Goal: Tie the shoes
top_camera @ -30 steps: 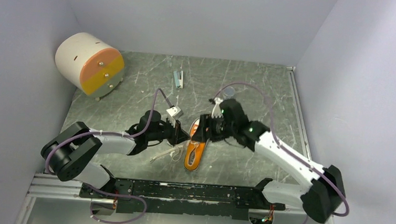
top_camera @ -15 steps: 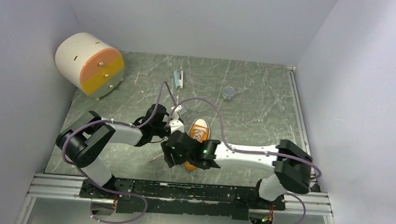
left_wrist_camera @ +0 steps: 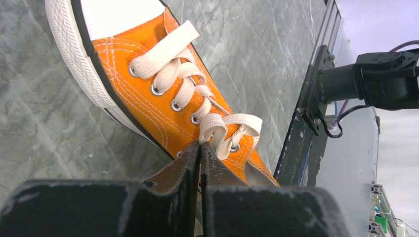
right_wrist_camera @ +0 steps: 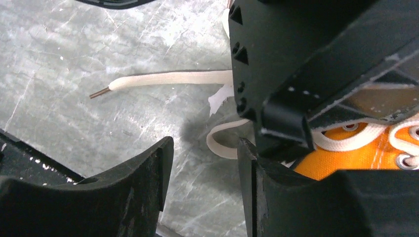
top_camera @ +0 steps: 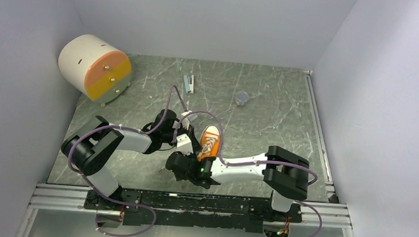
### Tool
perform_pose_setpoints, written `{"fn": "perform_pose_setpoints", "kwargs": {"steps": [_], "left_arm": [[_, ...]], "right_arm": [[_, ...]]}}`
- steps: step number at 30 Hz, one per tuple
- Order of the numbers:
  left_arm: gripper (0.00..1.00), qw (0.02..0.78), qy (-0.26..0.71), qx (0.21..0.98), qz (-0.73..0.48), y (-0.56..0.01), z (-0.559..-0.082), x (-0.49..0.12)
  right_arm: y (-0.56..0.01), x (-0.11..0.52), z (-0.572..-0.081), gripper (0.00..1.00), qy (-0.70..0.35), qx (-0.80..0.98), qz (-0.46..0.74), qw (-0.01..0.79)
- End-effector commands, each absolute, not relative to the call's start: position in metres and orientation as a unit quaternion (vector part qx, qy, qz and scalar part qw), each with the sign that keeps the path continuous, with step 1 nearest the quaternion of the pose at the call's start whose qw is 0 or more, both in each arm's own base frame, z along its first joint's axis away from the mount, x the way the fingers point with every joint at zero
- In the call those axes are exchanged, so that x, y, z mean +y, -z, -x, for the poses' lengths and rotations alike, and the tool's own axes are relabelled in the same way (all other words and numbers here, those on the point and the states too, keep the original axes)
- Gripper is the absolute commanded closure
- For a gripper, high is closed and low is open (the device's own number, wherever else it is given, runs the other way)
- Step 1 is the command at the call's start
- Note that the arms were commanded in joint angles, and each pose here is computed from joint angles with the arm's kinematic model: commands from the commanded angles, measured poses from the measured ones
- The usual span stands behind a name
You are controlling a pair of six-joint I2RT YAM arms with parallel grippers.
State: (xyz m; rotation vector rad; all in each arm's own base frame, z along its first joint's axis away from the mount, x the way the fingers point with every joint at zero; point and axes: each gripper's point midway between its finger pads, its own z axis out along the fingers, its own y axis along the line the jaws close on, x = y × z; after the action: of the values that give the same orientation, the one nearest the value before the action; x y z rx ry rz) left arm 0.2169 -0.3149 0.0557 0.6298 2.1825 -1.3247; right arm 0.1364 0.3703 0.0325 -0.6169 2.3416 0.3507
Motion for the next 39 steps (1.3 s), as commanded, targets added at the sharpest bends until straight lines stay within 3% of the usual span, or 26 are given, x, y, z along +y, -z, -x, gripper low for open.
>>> {"fn": "perform_pose_setpoints", "kwargs": {"steps": [1,6,9,10,13,18,24,30,39], "left_arm": [[0.90,0.249,0.499,0.797,-0.233,-0.061,-0.218,-0.318],[0.89,0.250,0.500,0.796,-0.233,-0.063,-0.219,-0.318],[0.90,0.250,0.495,0.799,-0.232,-0.063,-0.219,-0.317],[0.90,0.251,0.494,0.800,-0.231,-0.063,-0.220,-0.316],[0.90,0.260,0.495,0.797,-0.227,-0.071,-0.222,-0.314],[0.90,0.282,0.512,0.779,-0.227,-0.091,-0.222,-0.316],[0.95,0.284,0.528,0.770,-0.219,-0.100,-0.225,-0.321],[0.95,0.291,0.523,0.768,-0.229,-0.110,-0.229,-0.323],[0.95,0.328,0.518,0.756,-0.228,-0.132,-0.233,-0.319]], "right_arm": [[-0.018,0.369,-0.146,0.47,-0.122,0.896,0.230,0.361],[-0.005,0.360,-0.151,0.59,-0.094,0.895,0.238,0.367],[-0.005,0.358,-0.149,0.94,-0.096,0.889,0.255,0.368],[-0.010,0.357,-0.149,1.00,-0.093,0.890,0.257,0.365],[-0.047,0.362,-0.133,1.00,-0.141,0.888,0.292,0.326],[-0.103,0.338,-0.092,1.00,-0.307,0.890,0.284,0.184],[-0.135,0.291,-0.067,1.00,-0.371,0.891,0.255,0.054],[-0.160,0.254,-0.083,1.00,-0.357,0.912,0.202,0.025],[-0.116,0.193,-0.100,1.00,-0.164,0.979,0.116,-0.033]]}}
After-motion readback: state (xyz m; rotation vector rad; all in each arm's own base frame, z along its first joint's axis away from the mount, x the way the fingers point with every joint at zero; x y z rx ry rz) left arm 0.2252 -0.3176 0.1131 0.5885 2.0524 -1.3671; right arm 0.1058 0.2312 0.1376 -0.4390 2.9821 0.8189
